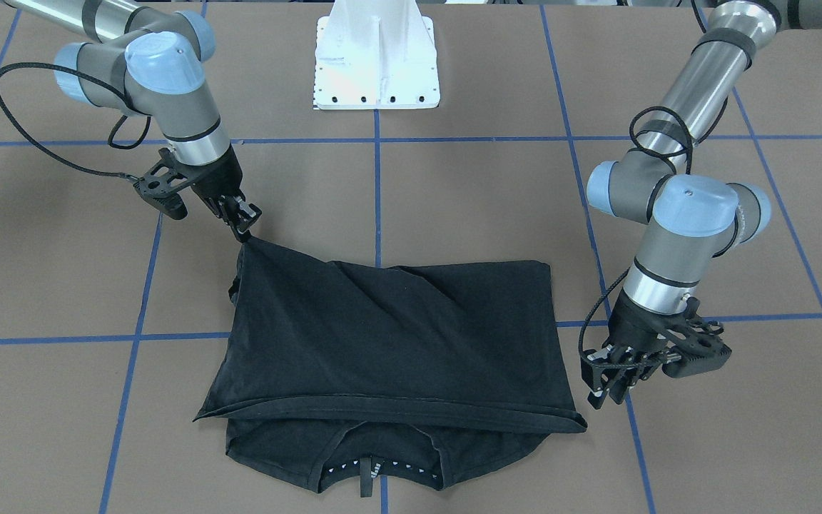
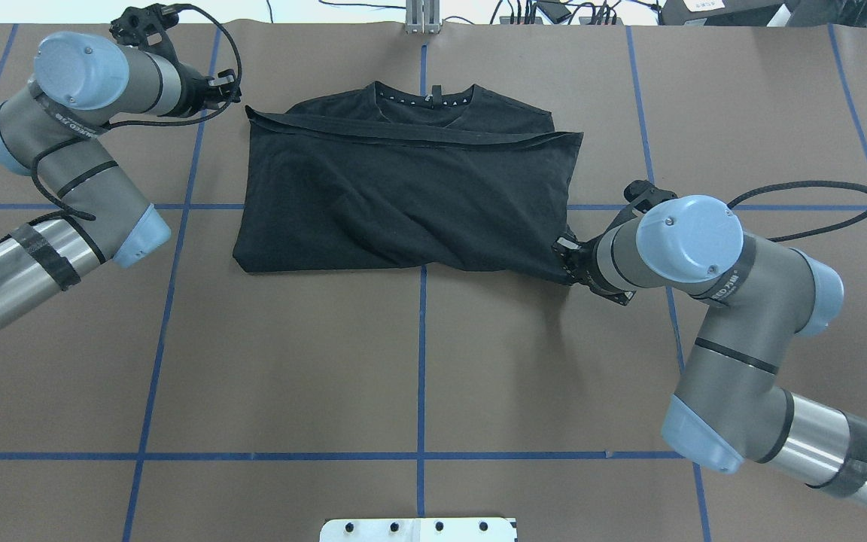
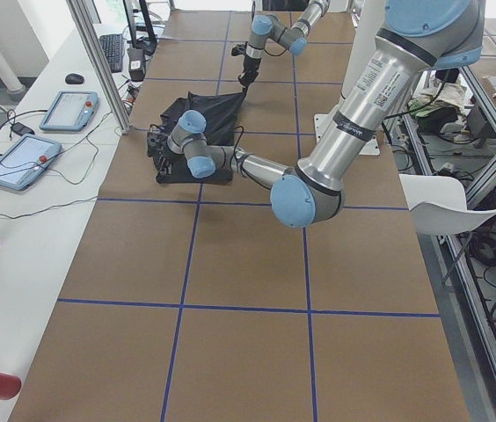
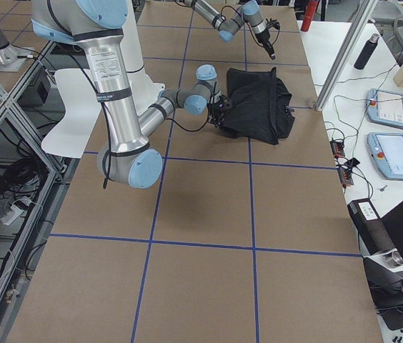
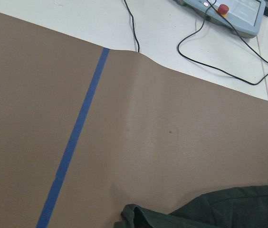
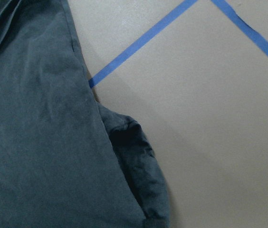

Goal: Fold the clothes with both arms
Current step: 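Drag the shirt's side edge with the right gripper toward the robot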

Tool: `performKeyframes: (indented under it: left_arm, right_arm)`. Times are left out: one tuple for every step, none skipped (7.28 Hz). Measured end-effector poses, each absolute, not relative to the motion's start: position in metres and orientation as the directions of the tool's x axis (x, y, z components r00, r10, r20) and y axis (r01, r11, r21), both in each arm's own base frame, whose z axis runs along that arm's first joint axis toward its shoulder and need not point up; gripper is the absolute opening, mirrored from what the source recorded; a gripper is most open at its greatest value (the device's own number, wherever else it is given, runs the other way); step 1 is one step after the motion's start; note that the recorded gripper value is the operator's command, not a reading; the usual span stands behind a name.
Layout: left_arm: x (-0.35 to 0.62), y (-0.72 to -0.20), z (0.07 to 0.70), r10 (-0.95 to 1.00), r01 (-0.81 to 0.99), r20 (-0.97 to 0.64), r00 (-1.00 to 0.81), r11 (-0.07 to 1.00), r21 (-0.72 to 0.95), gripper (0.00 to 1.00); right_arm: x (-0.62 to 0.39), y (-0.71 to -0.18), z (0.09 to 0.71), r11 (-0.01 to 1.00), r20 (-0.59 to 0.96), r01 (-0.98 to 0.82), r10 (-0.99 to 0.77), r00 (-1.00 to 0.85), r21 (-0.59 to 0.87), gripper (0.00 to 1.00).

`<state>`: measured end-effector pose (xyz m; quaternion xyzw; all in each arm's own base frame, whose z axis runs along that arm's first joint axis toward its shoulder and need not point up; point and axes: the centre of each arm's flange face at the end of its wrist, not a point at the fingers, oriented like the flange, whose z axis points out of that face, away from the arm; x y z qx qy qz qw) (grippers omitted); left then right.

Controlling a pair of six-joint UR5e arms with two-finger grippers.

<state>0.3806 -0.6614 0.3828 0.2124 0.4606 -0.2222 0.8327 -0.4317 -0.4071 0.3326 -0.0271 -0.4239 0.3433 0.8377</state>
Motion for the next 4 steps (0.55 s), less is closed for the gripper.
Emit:
performKeyframes:
  left_arm:
    - [0.38,-0.661,0.381,-0.172,0.566,-0.864,0.474,0.811,0.149,0.45]
    - [0.379,-0.659,0.375,-0.165,0.567,-0.869,0.467,0.81,0.15,0.45]
    - [0.376,-0.655,0.366,-0.153,0.566,-0.877,0.455,0.81,0.153,0.45]
    - [0.372,-0.647,0.357,-0.135,0.558,-0.888,0.439,0.816,0.152,0.45]
  right_arm:
    - [-0.409,-0.392,0.335,0.766,0.694,-0.545,0.597,0.403,-0.342,0.0]
    - [-0.382,-0.367,0.337,0.774,0.697,-0.532,0.59,0.407,-0.345,0.0]
    - [-0.366,-0.336,0.338,0.791,0.697,-0.503,0.577,0.426,-0.347,0.0]
    - [-0.366,-0.303,0.334,0.811,0.684,-0.466,0.565,0.461,-0.355,0.0]
